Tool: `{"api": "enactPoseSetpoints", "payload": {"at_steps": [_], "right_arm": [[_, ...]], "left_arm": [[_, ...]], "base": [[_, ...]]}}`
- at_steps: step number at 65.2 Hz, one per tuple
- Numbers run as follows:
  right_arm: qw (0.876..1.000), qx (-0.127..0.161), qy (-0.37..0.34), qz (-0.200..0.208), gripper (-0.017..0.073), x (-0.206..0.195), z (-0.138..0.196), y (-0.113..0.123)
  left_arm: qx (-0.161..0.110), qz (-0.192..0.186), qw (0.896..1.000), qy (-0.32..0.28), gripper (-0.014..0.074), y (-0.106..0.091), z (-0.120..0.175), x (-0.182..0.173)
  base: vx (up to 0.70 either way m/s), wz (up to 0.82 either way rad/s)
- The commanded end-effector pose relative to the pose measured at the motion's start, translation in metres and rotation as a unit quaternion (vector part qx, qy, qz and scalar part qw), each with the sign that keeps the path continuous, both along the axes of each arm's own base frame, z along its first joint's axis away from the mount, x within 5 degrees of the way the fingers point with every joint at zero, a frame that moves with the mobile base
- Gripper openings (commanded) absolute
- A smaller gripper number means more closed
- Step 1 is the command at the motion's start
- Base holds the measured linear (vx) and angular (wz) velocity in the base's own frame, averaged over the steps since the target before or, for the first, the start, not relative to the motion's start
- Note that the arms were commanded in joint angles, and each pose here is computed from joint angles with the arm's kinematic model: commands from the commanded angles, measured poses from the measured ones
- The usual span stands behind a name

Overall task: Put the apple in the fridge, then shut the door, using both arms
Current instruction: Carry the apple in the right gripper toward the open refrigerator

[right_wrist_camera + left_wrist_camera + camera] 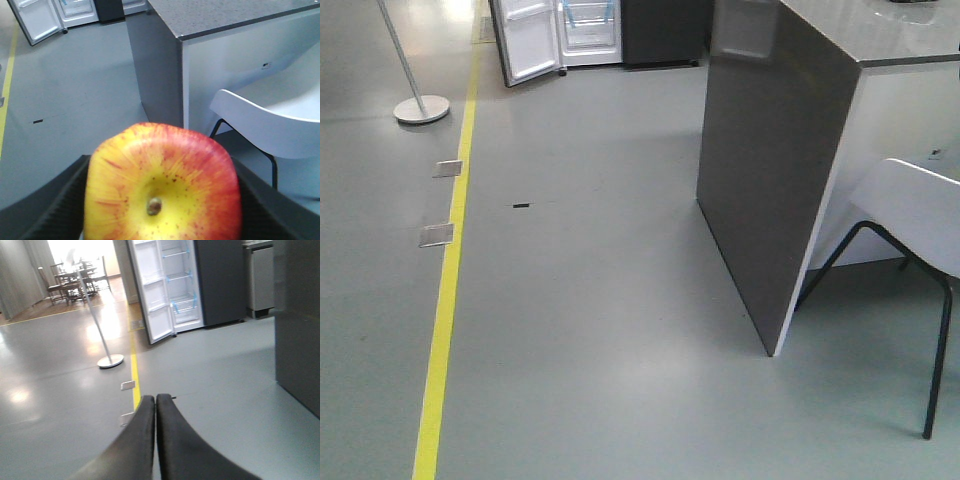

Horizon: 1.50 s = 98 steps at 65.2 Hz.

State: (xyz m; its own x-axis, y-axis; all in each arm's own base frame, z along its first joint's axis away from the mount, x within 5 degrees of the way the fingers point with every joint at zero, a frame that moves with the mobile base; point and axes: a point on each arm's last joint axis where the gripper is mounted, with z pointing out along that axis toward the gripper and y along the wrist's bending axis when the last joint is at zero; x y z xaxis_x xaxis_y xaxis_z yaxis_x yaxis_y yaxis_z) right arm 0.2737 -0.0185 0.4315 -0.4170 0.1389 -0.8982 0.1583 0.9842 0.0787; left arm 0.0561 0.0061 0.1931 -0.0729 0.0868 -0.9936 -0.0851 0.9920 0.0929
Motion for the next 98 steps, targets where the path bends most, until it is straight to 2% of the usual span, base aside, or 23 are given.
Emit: {"api": "enactPoseSetpoints", "payload": {"at_steps": [1, 50, 98], "right_arm": [[0.998, -0.013, -0.064, 0.003, 0.0221, -0.0075, 0.0234, -0.0005], [0.998, -0.013, -0.064, 0.003, 0.0221, -0.0076, 0.0233, -0.0005], [0.998, -0.013, -0.064, 0.003, 0.0221, -0.0076, 0.0233, -0.0005]], "left_arm": [[0.000, -0.009, 0.999, -0.054, -0.0006, -0.0017, 0.0136, -0.0016], [0.000, -0.009, 0.999, -0.054, -0.0006, -0.0017, 0.0136, -0.0016], [0.000, -0.009, 0.999, -0.054, -0.0006, -0.0017, 0.0136, -0.0016]], "base": [[0.08, 0.32], [0.10, 0.37], [0.11, 0.07]]}}
